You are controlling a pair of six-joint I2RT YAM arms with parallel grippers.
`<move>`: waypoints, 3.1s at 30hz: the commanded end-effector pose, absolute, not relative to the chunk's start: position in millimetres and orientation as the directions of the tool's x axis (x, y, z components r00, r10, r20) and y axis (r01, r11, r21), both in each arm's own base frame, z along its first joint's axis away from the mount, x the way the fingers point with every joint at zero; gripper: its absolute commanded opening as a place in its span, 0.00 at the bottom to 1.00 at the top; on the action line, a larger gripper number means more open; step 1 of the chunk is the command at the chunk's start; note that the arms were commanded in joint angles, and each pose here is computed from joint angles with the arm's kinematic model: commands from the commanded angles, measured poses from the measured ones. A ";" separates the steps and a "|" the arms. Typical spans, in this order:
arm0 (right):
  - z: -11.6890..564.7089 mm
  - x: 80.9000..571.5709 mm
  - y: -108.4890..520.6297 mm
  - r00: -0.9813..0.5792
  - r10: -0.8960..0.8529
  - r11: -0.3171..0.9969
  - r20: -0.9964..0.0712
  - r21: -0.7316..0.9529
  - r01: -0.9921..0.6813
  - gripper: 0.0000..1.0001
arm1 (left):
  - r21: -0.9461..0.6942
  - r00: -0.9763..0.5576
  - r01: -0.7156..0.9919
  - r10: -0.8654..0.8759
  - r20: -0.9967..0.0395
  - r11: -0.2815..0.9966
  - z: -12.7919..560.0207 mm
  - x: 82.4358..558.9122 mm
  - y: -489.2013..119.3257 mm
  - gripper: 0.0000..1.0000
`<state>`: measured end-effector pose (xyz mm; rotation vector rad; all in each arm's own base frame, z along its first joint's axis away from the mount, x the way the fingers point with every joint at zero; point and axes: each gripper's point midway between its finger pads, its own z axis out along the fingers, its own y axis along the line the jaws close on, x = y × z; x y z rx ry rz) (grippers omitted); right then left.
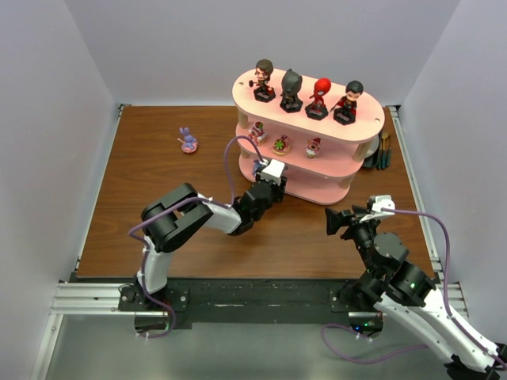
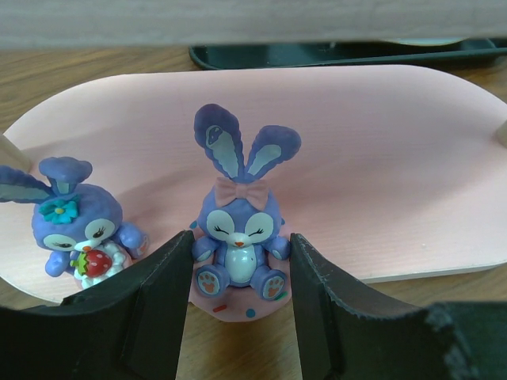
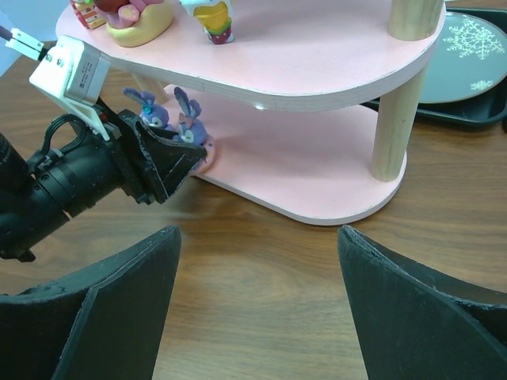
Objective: Place and organize the plastic toys onto the shelf
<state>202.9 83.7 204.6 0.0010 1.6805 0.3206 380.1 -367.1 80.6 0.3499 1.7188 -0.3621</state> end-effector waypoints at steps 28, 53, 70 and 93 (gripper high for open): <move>200.9 203.1 82.0 -0.143 0.176 0.964 -0.974 0.200 -0.175 0.85 | -0.141 -0.065 0.393 -0.126 -0.990 0.909 122.6 403.1 -372.5 0.71; 204.1 199.2 88.0 -0.178 0.179 0.955 -0.968 0.214 -0.204 0.91 | -0.238 -0.240 0.209 -0.186 -0.953 0.948 176.1 326.6 -226.8 0.83; 192.3 197.2 91.6 -0.226 0.147 0.957 -0.963 0.196 -0.214 0.96 | -0.200 -0.326 -0.201 -0.258 -0.910 0.959 160.8 422.0 -71.3 0.82; 182.5 201.0 100.7 -0.257 0.093 0.958 -0.962 0.157 -0.240 0.97 | -0.154 -0.319 -0.455 -0.322 -0.892 0.877 120.2 575.0 -31.0 0.62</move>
